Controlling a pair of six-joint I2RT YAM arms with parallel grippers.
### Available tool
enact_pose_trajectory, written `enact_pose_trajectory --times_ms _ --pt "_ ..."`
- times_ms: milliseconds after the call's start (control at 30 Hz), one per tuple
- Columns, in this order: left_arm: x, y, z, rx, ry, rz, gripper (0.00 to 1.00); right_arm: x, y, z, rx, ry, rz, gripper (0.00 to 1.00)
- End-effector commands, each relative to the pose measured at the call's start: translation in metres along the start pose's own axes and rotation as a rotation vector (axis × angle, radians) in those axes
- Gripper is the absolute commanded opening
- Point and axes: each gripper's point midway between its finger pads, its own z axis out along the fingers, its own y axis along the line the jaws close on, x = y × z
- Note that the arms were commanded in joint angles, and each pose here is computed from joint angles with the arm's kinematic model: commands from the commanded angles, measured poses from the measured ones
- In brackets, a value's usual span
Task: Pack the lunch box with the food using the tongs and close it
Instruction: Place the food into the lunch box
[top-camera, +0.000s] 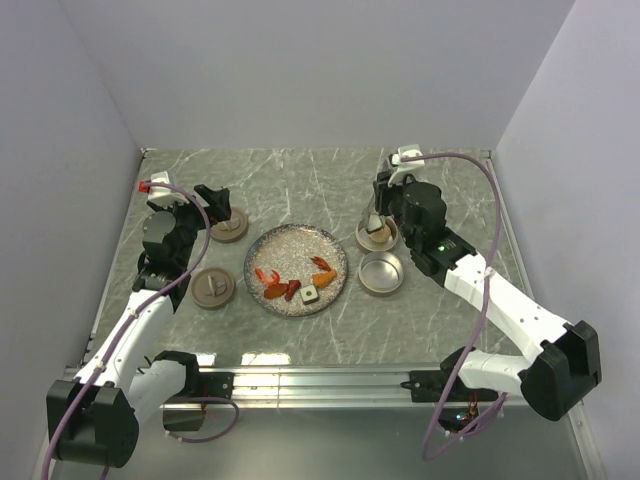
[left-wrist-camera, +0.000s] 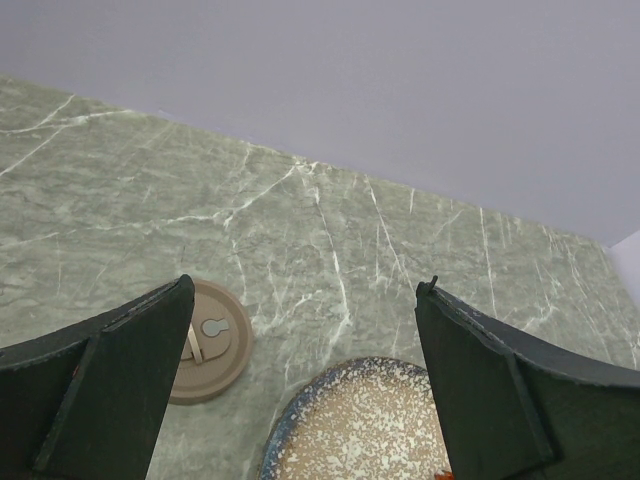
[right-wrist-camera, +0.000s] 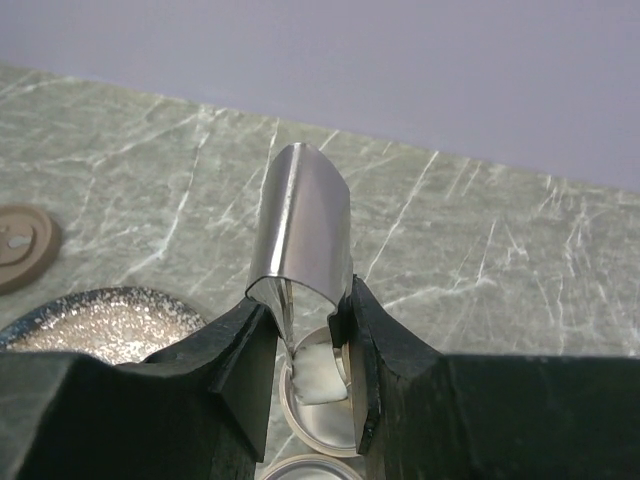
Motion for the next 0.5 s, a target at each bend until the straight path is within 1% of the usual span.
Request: enact_pose_trajectory --times_ms 0,233,333,433,467 --pt "-0.016 -0.010 0.001 0.041 -0.048 -0.009 1.00 -0.010 -0.003 0.009 0.016 -0.040 0.030 0.20" --pt "-0.015 -0.010 0.002 0.038 -0.044 -0.009 1.00 0.007 -0.006 0.025 0.036 0.004 0.021 0.21" --pt "-0.015 -0.009 0.002 0.036 -0.045 -0.009 0.99 0.011 -0.005 0.031 0.035 0.019 0.019 0.23" --pt "-0.015 -0.009 0.002 0.036 -0.045 -0.007 0.99 0.011 -0.003 0.032 0.026 0.021 0.020 0.31" --pt "-0.015 -0.010 0.002 0.037 -0.046 -0.007 0.99 0.010 -0.003 0.033 0.023 0.018 0.022 0.36"
